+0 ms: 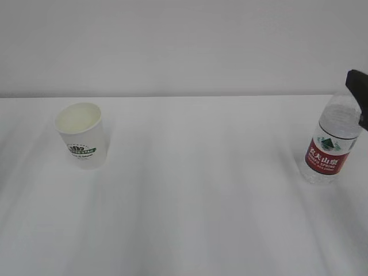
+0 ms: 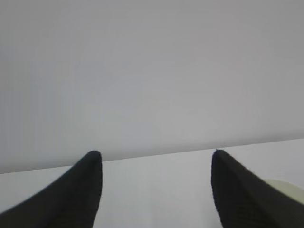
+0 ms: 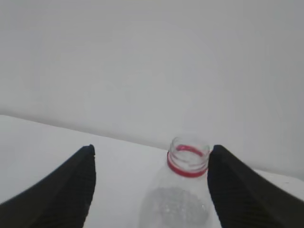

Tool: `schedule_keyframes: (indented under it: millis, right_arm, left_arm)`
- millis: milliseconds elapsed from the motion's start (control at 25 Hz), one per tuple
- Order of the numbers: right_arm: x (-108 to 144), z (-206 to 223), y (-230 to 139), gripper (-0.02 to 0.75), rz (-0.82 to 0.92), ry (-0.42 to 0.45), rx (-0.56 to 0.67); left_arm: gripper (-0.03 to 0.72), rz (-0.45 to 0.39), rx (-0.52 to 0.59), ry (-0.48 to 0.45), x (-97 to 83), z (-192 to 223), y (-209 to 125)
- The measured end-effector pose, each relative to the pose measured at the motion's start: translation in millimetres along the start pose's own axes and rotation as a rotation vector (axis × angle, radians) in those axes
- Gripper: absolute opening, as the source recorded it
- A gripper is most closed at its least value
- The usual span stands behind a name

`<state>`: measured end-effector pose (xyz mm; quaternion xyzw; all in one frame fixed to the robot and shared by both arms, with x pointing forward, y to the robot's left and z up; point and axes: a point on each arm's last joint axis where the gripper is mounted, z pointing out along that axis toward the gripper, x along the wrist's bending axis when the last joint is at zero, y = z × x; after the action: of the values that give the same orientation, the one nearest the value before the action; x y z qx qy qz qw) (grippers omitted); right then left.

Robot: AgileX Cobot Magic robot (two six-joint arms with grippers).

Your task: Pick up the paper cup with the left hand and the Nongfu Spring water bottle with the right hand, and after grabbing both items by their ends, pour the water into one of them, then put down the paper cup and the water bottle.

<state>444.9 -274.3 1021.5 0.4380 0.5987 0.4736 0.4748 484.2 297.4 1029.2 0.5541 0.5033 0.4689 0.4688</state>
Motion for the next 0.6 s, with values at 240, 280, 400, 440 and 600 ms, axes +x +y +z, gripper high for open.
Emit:
schedule_keyframes:
  millis: [240,280,400,440,600]
  right_arm:
    - [5,-11,-23,0.555,0.027,0.011,0.04]
    - [6,-13,-26,0.555,0.029,0.012,0.04]
    - [8,-20,-36,0.555,0.042,0.016,0.047]
    - [9,-22,-39,0.555,0.05,0.018,0.052]
    - [12,-31,-53,0.555,0.078,0.023,0.078]
  left_arm:
    - [0.524,-0.021,-0.043,-0.016,-4.6,-20,-36]
    - [0.524,-0.025,-0.051,-0.019,-5.3,-24,-42]
    - [0.524,-0.029,-0.041,-0.035,-8.6,-37,-63]
    - [0.524,-0.028,-0.046,-0.046,-10.1,-42,-69]
    - [0.524,-0.022,-0.017,-0.098,-16.8,-57,-92]
